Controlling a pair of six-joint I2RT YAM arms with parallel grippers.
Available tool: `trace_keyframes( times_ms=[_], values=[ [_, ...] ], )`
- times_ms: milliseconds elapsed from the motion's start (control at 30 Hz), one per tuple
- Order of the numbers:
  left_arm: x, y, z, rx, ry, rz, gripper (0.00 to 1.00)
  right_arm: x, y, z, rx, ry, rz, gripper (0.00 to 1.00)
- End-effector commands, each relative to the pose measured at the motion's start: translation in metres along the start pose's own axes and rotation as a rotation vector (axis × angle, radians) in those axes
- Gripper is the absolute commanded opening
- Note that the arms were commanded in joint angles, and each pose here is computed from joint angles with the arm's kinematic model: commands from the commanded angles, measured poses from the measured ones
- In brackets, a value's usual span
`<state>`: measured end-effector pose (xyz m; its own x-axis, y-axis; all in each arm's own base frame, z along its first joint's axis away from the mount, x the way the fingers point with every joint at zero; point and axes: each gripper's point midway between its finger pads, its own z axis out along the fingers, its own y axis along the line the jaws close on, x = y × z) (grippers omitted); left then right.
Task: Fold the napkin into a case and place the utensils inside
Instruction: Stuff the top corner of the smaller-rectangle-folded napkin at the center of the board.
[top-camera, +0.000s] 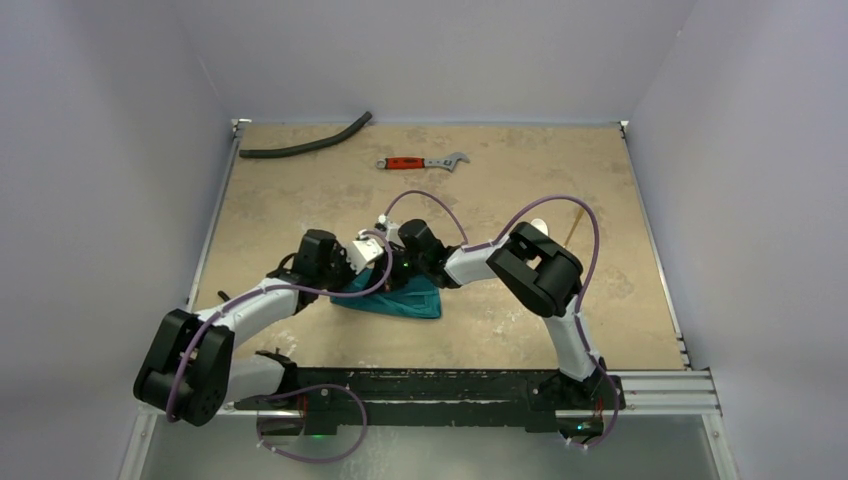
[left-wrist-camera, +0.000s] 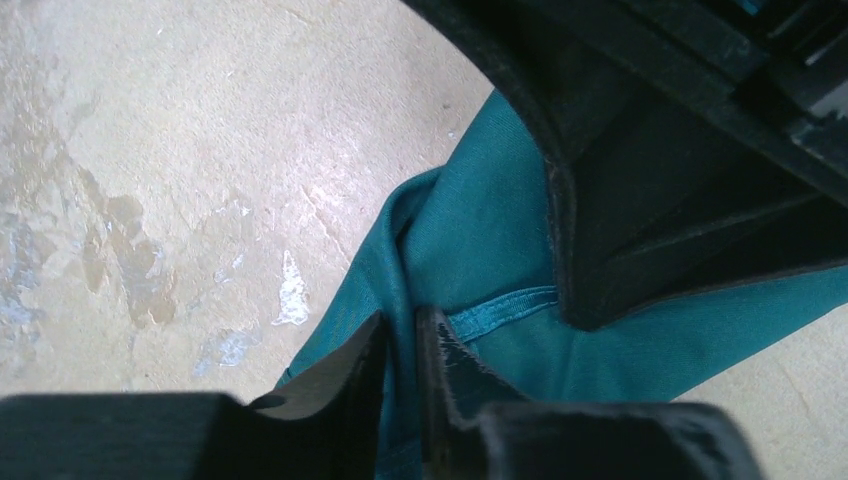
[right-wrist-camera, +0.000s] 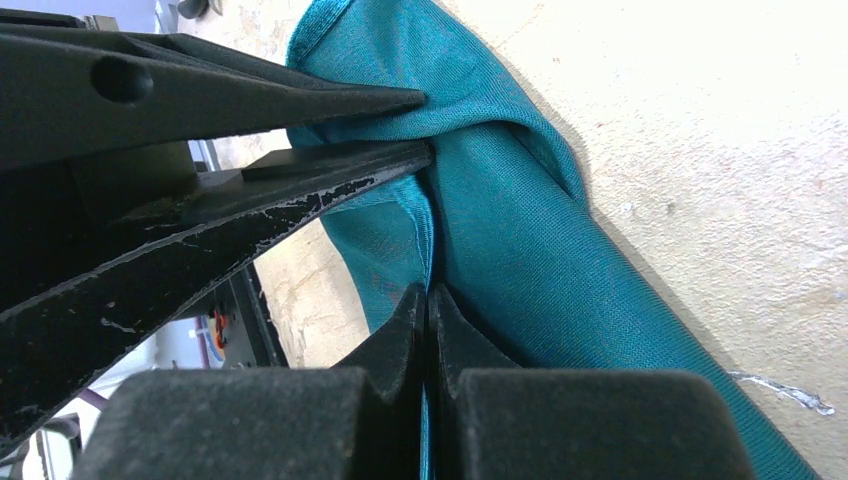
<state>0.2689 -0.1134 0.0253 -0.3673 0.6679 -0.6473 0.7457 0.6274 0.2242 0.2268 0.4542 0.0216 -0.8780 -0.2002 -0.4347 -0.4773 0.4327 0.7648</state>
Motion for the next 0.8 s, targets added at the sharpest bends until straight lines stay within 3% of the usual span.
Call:
trace_keyframes(
  times_ms=[0, 100, 267, 767],
  values=[
    [-0.007, -0.002, 0.004, -0.001, -0.031, 0.002, 0.11, 0.011, -0.012, -0.004, 0.080, 0.041, 0.005, 0.00],
    [-0.008, 0.000, 0.003, -0.011, -0.031, 0.016, 0.00, 0.014, -0.012, -0.006, 0.081, 0.053, 0.016, 0.00],
    [-0.013, 0.014, -0.004, -0.069, -0.016, 0.043, 0.00, 0.016, -0.015, -0.005, 0.091, 0.064, 0.028, 0.00],
    [-0.033, 0.008, -0.020, 0.000, -0.045, 0.069, 0.00, 0.025, -0.027, -0.002, 0.122, 0.115, 0.050, 0.00]
  ],
)
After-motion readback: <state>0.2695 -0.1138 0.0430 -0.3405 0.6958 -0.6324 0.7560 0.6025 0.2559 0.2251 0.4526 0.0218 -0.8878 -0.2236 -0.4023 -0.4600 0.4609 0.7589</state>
